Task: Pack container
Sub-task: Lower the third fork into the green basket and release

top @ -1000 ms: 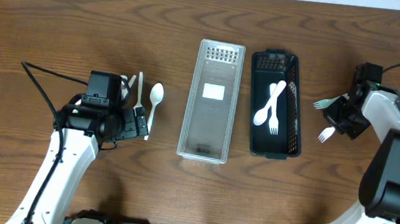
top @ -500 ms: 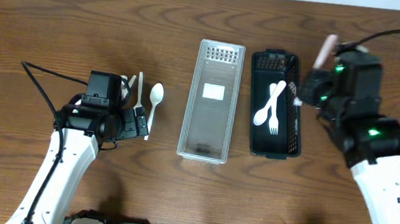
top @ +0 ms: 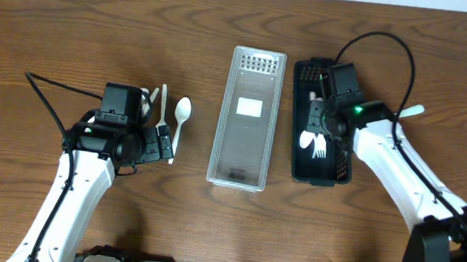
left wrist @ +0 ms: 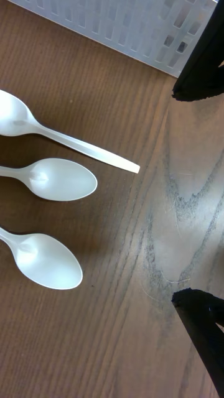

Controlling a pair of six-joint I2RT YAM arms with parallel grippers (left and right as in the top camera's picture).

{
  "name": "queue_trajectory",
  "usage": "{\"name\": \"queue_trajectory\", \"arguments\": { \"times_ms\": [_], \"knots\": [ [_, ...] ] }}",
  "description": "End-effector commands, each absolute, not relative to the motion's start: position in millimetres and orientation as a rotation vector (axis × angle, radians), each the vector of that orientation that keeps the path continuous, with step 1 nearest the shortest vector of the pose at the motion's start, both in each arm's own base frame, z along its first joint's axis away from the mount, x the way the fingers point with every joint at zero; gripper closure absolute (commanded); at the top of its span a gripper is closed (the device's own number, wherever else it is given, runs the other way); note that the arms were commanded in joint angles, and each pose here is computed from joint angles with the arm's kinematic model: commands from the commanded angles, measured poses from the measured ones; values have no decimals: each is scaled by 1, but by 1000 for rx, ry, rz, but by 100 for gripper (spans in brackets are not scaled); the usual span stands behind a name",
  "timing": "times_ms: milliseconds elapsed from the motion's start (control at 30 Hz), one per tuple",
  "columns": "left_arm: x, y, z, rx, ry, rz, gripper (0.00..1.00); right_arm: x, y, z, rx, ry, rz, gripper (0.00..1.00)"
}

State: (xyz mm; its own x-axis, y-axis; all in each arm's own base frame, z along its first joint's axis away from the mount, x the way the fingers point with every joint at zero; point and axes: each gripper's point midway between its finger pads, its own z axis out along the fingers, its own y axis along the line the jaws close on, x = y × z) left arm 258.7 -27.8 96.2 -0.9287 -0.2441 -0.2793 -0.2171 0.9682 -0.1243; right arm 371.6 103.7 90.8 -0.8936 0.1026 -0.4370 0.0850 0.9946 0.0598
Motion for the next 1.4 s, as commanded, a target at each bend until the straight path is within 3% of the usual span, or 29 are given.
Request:
{"name": "queue_trajectory", "arguments": {
  "times_ms": [0, 67, 200, 533, 833, 1067, 1367],
  "knots": [
    [263, -28, 101, -329, 2811, -136, 2, 393, 99, 155, 129, 2503, 107, 39],
    [263, -28, 101, -329, 2811, -136, 2, 400, 84, 181, 181, 2419, 124, 37],
    [263, -28, 101, -329, 2811, -136, 2, 407, 32, 198, 407, 2338, 109, 45],
    [263, -28, 101, -329, 2811, -136, 2, 400, -87, 127, 1077, 2335, 23, 42],
    [263, -28, 101, -329, 2811, -136, 2, 426, -96, 61, 1151, 2370, 27, 42],
    [263, -28, 101, -329, 2811, -136, 2, 423, -91, 16, 1232, 2436, 46, 43],
    [263, -28, 101, -330, 2811, -136, 2, 415, -91, -6, 1270, 2484, 29, 47]
  ]
}}
